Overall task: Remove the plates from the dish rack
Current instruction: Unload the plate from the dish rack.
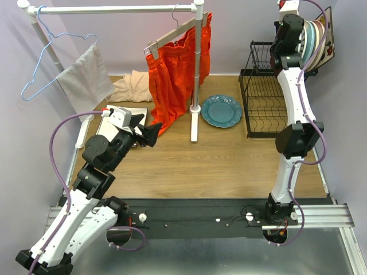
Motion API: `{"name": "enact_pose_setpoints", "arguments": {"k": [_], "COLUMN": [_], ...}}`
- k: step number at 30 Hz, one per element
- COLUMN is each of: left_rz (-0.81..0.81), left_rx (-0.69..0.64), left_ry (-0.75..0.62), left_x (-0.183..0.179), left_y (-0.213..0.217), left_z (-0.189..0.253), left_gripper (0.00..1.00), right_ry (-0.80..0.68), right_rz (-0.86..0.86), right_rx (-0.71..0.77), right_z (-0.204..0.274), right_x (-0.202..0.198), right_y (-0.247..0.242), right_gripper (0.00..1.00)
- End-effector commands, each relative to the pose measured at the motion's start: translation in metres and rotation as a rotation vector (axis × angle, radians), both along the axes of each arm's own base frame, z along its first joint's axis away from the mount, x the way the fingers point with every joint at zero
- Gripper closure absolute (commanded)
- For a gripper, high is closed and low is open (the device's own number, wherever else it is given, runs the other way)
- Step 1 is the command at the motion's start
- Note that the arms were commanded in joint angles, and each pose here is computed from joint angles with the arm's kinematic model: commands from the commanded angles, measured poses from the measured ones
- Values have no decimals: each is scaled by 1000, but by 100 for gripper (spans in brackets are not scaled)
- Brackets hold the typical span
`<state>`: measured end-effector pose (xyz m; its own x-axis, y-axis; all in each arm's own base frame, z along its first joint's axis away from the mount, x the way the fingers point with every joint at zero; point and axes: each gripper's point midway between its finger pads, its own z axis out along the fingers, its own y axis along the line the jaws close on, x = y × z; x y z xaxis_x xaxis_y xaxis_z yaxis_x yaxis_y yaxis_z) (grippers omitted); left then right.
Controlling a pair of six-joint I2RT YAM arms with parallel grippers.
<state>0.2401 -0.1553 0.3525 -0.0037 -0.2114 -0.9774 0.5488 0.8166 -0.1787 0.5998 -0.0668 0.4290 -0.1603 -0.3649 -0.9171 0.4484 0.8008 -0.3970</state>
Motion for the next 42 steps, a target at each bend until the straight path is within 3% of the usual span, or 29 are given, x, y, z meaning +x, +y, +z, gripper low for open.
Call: {"name": "enact_pose_setpoints", "arguments": {"k": [1, 42], "left_rz": [13, 2], "left_rx": [2, -5], "left_ry": [-11, -22], "left_x": [2, -2], "left_y": [3, 3], "left_z": [2, 6], "left_gripper": [16, 16], "right_ry": [-259, -389], "right_rz": [-4, 9], "right_rx": [5, 196], "right_z": [90, 103], "right_x": [-32, -45], "right_y": [-5, -9], "right_gripper": [99, 99]}}
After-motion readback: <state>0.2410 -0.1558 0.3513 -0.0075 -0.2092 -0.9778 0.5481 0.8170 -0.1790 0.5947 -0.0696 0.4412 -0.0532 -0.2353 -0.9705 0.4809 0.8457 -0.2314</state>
